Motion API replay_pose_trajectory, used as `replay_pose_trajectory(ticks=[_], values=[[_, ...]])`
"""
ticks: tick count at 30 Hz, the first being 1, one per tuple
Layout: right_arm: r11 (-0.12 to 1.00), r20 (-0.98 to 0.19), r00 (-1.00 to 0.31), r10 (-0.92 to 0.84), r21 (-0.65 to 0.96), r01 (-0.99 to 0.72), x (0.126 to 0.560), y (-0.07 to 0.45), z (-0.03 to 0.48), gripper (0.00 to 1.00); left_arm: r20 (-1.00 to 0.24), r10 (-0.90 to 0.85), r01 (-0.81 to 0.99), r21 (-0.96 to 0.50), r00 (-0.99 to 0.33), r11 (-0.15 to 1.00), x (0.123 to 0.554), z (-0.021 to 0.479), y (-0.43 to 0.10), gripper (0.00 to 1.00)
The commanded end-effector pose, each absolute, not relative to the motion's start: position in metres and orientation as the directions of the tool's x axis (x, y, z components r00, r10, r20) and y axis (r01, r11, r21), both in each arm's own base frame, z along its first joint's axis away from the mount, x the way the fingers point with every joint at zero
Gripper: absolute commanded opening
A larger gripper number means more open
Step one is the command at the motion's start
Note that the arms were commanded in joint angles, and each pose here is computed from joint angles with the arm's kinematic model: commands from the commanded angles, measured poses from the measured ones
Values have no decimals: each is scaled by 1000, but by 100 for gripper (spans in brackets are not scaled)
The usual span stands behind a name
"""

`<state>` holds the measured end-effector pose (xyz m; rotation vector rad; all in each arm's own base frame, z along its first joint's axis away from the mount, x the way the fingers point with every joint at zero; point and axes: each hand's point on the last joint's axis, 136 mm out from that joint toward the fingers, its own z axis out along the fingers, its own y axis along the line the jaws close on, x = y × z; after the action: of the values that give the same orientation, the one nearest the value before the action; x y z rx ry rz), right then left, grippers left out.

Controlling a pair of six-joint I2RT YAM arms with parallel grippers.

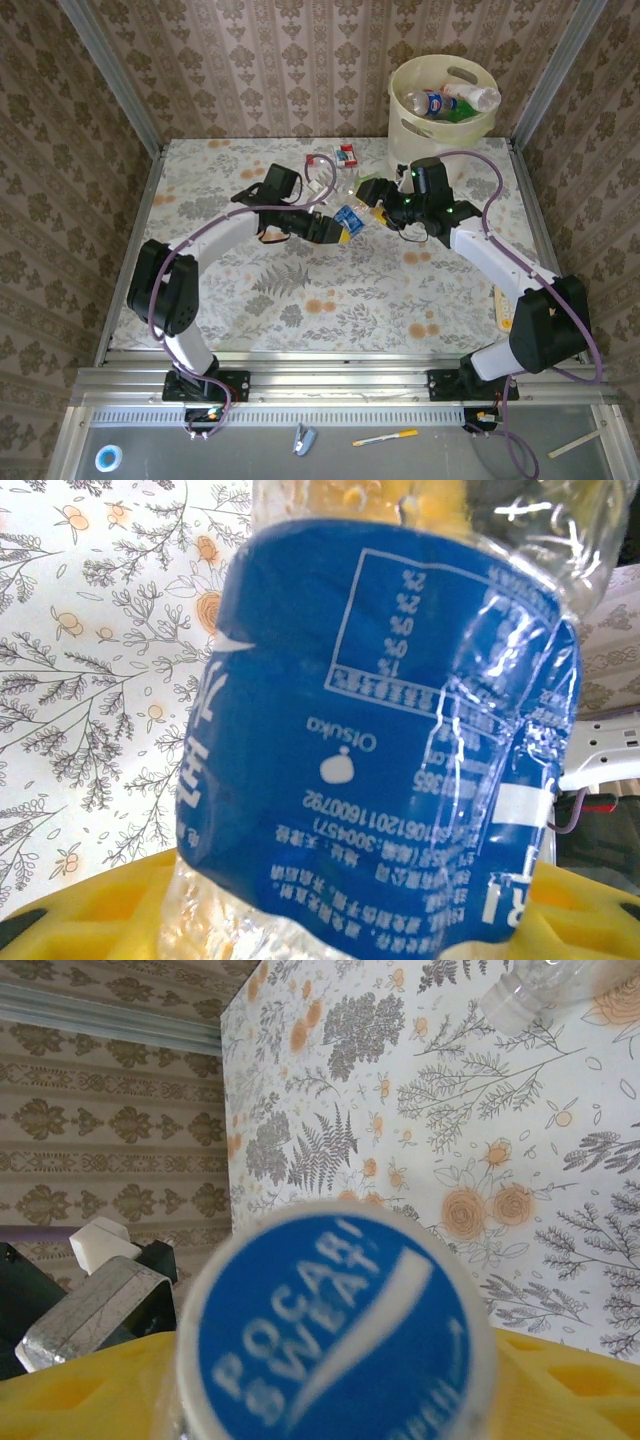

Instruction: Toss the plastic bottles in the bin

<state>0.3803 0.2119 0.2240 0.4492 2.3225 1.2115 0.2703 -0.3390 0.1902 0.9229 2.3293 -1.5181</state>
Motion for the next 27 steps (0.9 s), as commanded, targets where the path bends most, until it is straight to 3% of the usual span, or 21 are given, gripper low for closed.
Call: replay_pose_trajectory(ticks=[1, 3, 8, 9, 11, 13, 17, 27], values=[[576, -249, -835, 491, 812, 97, 379, 211, 208, 65, -577, 399, 679, -712, -713, 182, 263, 219, -347, 29], [576, -241, -837, 491, 811, 104, 378, 211, 207, 56, -582, 409, 689, -699, -703, 191, 262, 218, -347, 29], [573, -228, -837, 497, 811, 119, 374, 210, 207, 47, -593, 430, 713, -671, -681, 205, 263, 219, -348, 37], [574, -229, -836, 498, 810, 120, 373, 209, 207, 43, -593, 429, 713, -669, -682, 208, 264, 220, -349, 42], [578, -230, -832, 505, 806, 128, 370, 207, 208, 33, -605, 422, 722, -658, -675, 212, 267, 224, -349, 63], [576, -226, -824, 520, 805, 143, 368, 203, 207, 30, -616, 415, 730, -647, -670, 219, 270, 227, -350, 80], [578, -218, -817, 534, 799, 165, 363, 199, 203, 25, -639, 389, 744, -621, -663, 247, 279, 235, -349, 97], [576, -215, -793, 570, 793, 199, 354, 184, 207, 18, -730, 243, 763, -562, -639, 318, 316, 276, -332, 100]])
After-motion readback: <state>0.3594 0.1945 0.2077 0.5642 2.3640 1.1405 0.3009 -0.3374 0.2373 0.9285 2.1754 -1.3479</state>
